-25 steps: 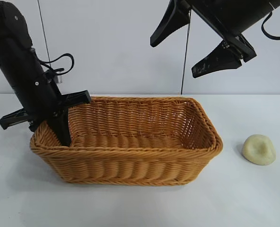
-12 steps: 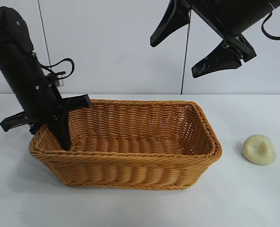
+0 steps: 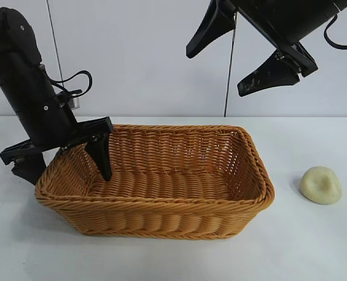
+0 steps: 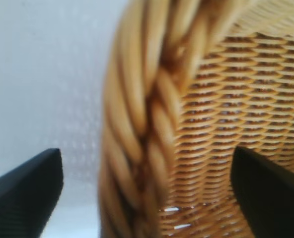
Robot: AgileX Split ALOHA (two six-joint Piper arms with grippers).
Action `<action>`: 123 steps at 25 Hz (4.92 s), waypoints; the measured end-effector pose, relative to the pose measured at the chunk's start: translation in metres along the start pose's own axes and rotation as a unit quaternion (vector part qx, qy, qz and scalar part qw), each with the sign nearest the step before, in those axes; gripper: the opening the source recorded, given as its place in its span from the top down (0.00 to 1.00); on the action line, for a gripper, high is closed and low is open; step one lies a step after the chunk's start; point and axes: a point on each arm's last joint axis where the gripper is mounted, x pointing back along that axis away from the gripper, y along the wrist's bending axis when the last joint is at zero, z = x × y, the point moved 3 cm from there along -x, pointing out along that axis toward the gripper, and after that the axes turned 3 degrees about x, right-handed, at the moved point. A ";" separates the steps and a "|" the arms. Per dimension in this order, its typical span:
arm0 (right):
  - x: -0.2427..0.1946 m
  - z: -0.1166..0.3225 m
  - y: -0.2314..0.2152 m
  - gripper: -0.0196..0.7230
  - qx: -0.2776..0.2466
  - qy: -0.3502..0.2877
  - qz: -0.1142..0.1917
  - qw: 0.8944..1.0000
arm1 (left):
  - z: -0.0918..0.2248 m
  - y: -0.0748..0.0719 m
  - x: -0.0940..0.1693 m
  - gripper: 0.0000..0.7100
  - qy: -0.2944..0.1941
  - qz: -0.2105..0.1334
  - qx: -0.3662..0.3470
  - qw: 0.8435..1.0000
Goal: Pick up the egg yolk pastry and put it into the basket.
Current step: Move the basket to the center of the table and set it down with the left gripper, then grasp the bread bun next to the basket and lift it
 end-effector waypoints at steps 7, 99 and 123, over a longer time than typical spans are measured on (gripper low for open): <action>0.000 0.000 0.000 0.04 0.000 0.000 0.000 1.000 | -0.024 -0.025 0.055 0.02 -0.035 -0.016 -0.064 0.997; 0.001 0.009 -0.013 0.04 0.048 0.041 0.052 0.997 | 0.372 0.104 0.165 0.02 -0.538 -0.106 -0.105 0.830; 0.041 0.007 -0.131 0.04 -0.022 0.079 0.328 0.941 | 0.373 0.104 0.165 0.02 -0.540 -0.106 -0.106 0.828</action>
